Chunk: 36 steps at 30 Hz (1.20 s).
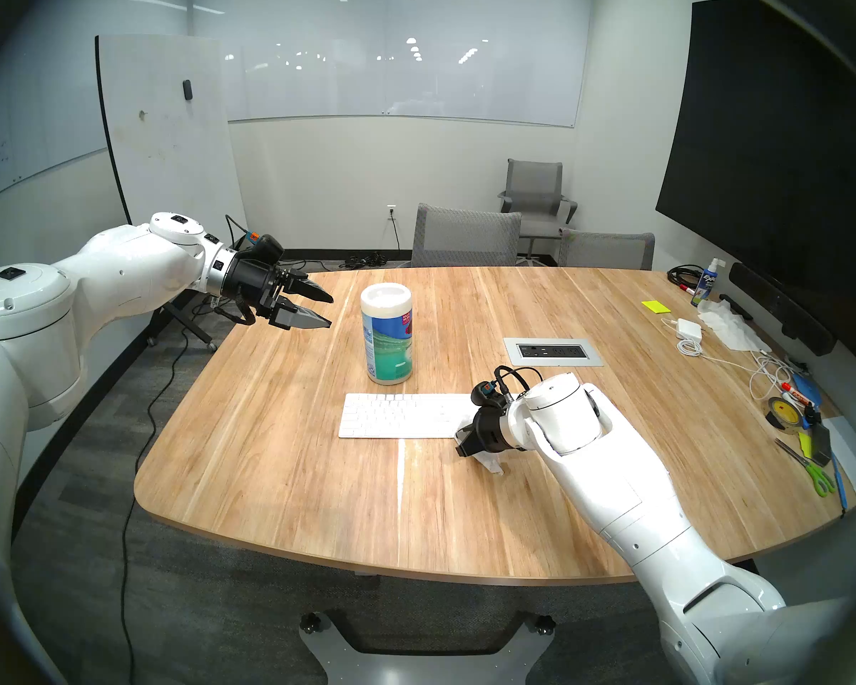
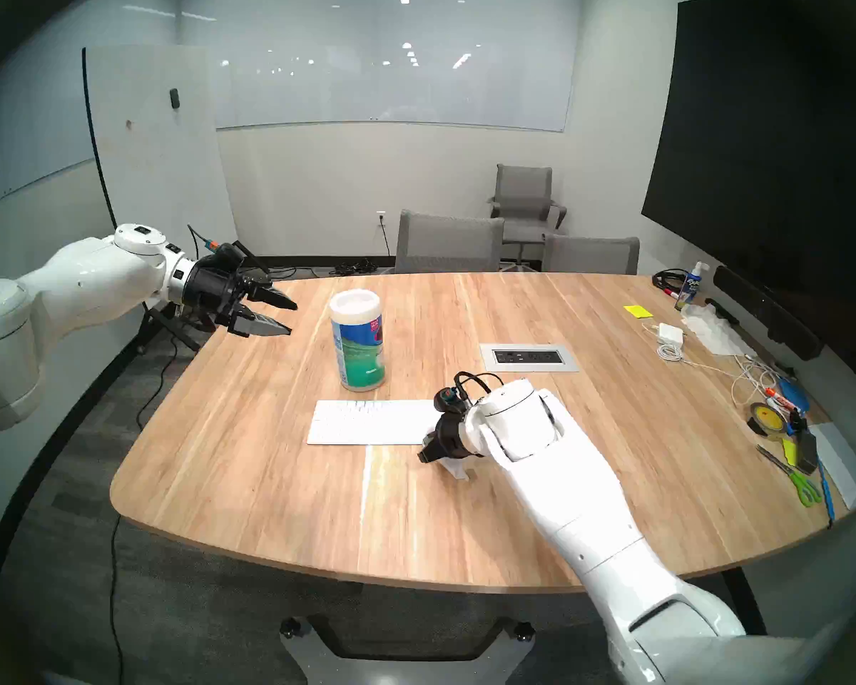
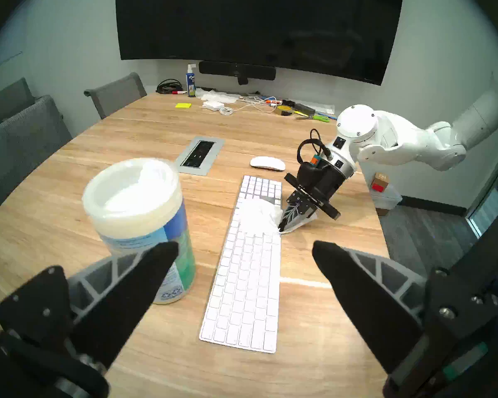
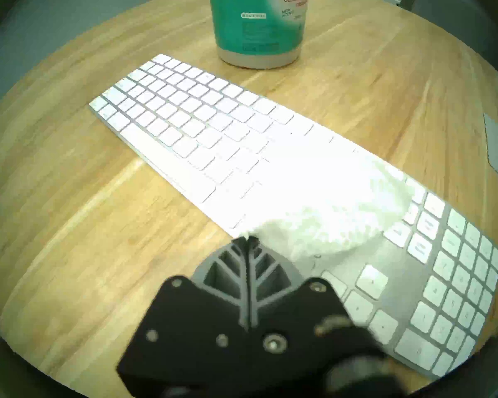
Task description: Wipe the keyboards and mice with a disinfecting wipe, then set the wipe down
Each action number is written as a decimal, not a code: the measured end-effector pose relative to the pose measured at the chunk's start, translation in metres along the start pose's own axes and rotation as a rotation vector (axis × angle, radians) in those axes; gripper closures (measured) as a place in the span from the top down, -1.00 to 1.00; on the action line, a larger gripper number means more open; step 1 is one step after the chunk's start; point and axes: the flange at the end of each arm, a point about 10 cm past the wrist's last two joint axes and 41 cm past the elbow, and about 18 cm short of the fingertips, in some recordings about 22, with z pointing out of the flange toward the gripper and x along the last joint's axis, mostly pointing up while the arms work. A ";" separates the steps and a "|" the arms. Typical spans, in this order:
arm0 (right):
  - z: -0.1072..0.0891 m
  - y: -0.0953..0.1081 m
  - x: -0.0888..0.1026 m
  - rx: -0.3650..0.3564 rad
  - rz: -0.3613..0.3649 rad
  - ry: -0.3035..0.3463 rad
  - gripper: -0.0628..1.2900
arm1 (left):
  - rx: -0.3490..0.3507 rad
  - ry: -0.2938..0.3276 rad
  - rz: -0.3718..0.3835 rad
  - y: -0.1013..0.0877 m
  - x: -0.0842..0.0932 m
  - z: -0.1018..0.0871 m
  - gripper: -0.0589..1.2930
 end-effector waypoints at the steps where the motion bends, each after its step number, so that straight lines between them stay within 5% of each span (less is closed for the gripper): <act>1: 0.001 0.000 0.001 -0.001 0.001 0.001 -0.95 | 0.000 0.000 0.000 0.000 0.000 0.000 0.97; 36: 0.020 -0.026 0.025 0.006 -0.010 0.028 -0.95 | 0.000 0.000 0.000 0.000 0.000 0.000 0.97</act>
